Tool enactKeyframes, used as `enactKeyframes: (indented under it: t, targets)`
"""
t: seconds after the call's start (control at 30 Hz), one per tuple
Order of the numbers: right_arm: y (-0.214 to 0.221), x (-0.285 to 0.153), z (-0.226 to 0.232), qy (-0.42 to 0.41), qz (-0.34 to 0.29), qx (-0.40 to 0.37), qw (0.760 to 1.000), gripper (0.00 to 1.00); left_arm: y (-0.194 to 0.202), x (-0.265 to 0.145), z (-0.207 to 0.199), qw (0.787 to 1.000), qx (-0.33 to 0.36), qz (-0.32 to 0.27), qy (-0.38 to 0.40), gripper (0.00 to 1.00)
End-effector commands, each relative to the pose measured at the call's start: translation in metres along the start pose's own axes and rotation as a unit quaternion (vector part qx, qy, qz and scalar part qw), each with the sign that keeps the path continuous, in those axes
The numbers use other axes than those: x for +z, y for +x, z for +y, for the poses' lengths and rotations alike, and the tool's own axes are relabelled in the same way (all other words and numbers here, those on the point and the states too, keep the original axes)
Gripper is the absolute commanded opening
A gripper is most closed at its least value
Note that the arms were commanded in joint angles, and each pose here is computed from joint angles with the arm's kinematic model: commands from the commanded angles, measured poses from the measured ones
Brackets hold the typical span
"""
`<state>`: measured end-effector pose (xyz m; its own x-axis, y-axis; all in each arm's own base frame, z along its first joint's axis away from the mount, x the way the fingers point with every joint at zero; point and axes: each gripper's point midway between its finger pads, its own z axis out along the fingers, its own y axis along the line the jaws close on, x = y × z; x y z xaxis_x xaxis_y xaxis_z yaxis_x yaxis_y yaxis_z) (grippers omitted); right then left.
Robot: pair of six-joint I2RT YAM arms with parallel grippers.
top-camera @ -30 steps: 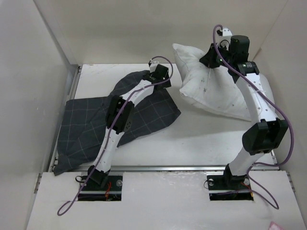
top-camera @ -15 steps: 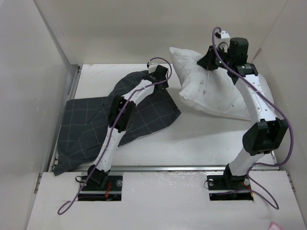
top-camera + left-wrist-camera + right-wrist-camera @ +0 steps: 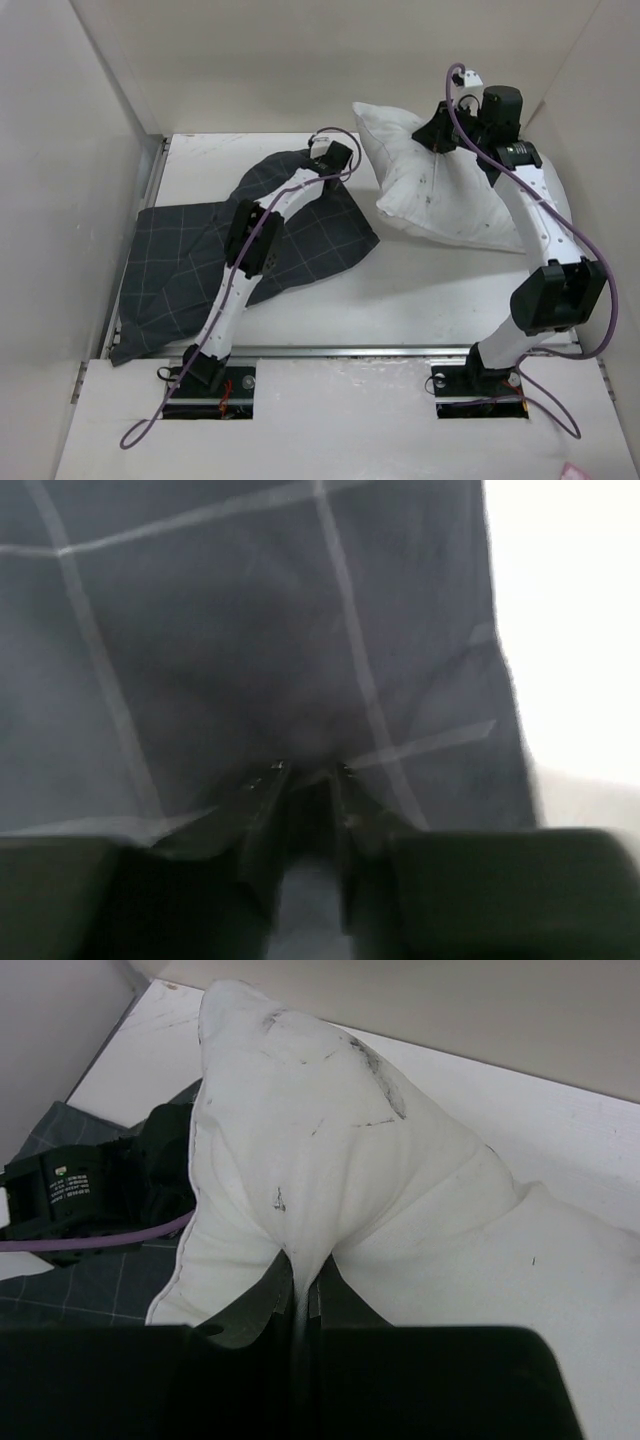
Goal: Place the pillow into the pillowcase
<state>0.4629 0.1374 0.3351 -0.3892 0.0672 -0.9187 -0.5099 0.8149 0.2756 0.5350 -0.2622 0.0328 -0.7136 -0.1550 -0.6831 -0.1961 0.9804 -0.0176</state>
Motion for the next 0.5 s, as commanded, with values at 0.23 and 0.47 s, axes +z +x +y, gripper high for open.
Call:
enactKeyframes:
  t: [0.23,0.47]
  targets:
    - [-0.041,-0.024,0.027,-0.036,-0.081,-0.042,0.995,0.0,-0.059,-0.133,-0.012,0.99,0.054,-0.104,0.08,0.0]
    - [-0.038,-0.034,0.02,-0.011,-0.085,-0.038,0.996,0.0,-0.026,-0.144,-0.032,0.977,0.077,-0.072,0.187,0.61]
